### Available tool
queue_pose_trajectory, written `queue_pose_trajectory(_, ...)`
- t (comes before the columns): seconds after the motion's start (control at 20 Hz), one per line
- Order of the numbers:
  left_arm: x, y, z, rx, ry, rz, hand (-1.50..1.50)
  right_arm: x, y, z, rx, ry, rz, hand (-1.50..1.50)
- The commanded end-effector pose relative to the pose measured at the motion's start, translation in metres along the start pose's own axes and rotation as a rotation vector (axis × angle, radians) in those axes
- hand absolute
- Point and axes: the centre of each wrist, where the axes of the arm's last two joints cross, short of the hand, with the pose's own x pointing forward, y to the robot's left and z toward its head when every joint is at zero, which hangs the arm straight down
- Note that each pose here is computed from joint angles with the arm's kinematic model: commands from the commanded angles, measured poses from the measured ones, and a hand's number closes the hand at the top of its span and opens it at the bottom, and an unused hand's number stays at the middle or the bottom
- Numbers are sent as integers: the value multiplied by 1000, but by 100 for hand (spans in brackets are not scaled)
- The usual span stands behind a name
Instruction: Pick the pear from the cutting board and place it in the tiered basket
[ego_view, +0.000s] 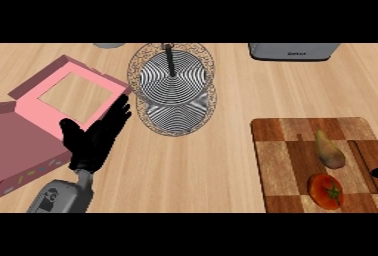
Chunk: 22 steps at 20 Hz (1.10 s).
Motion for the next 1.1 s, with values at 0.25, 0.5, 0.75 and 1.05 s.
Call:
queue_pose_trajectory(0.25, -3, -4, -15, -9, -1, -16, 0, 104, 19, 10, 98, 176, 94, -150)
queue_pose_trajectory(0.5, 7, 5, -16, 4, -7, -9, 0, 128, 53, 5, 114, 245, 196, -150)
queue_pose_trajectory(0.75, 6, -2, -4, -10, 3, -13, 0, 133, 69, -13, 161, 323, 279, -150)
queue_pose_trajectory(1.05, 10, 3, -16, 24, -4, 3, 0, 115, 108, -18, 235, 339, 280, -150)
